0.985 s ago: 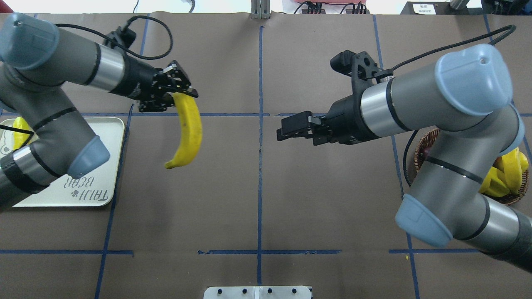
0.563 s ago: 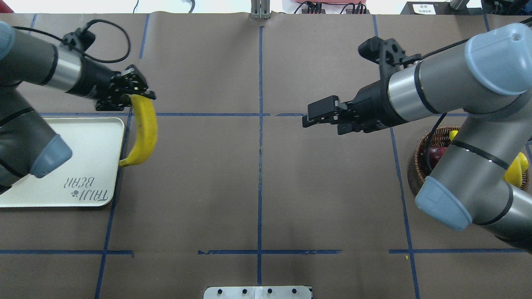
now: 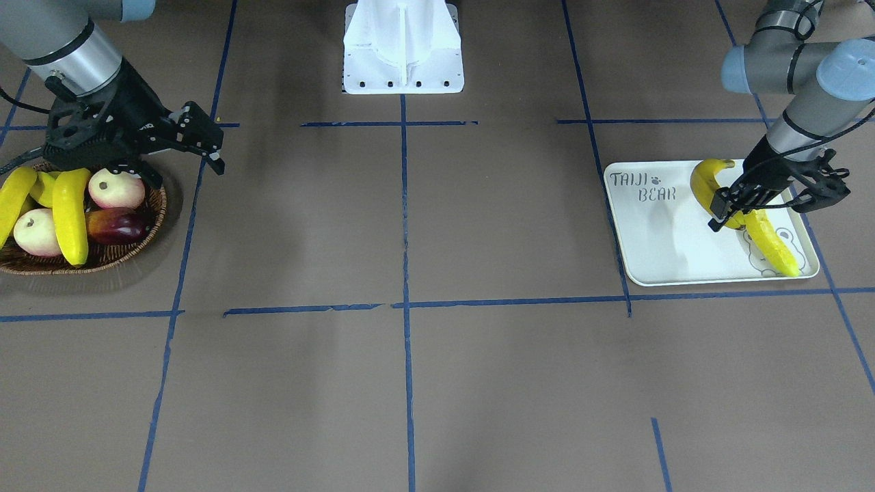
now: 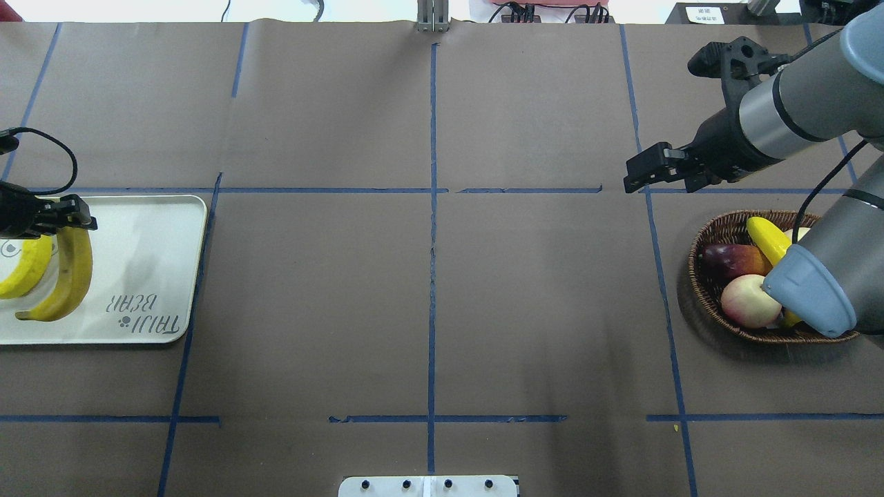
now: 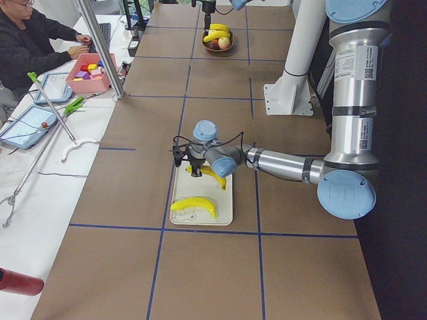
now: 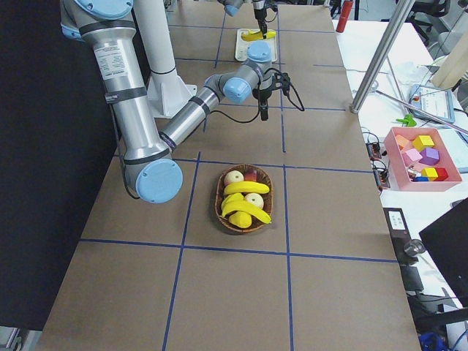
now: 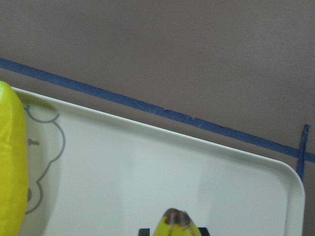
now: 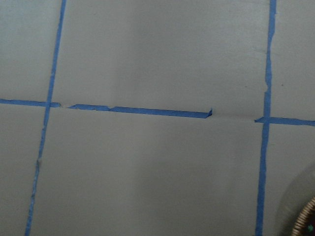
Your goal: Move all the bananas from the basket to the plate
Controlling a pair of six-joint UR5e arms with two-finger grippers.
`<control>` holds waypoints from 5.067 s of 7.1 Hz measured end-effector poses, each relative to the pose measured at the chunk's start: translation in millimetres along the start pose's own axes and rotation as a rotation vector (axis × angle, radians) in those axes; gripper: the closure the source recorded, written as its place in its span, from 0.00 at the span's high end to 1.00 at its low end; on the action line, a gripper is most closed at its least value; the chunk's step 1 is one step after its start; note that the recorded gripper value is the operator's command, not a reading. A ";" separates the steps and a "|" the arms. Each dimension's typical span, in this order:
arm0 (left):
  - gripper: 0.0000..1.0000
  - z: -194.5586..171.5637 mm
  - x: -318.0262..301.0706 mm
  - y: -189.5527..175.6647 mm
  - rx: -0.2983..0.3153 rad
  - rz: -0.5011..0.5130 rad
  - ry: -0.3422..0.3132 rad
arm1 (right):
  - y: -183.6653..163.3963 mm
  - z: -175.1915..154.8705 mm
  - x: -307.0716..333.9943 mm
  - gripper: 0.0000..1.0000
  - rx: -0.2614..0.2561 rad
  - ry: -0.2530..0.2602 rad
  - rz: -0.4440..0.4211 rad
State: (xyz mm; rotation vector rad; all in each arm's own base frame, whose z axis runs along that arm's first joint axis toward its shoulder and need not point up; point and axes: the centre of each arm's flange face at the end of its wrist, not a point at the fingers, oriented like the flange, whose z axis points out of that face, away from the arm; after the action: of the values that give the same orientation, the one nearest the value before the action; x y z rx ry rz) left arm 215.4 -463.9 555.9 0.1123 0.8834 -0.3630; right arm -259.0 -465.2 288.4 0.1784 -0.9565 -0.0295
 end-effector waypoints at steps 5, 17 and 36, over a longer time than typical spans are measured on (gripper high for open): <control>1.00 5.2 -23.1 0.1 0.022 0.065 -0.061 | 1.0 3.2 30.8 1.00 -0.009 0.041 -0.028; 1.00 -58.7 63.4 -14.6 -0.052 0.009 0.064 | 73.5 41.6 283.2 0.99 -0.190 0.398 -0.151; 1.00 -60.2 72.6 -15.7 -0.048 0.017 0.075 | 88.8 13.5 306.5 0.00 -0.176 0.416 -0.131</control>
State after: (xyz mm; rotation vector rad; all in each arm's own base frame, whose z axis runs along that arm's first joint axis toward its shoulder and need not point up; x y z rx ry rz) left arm 207.5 -482.9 462.6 0.0895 0.9639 -0.3227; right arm -97.8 -411.5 558.8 0.0789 -0.5229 -0.1899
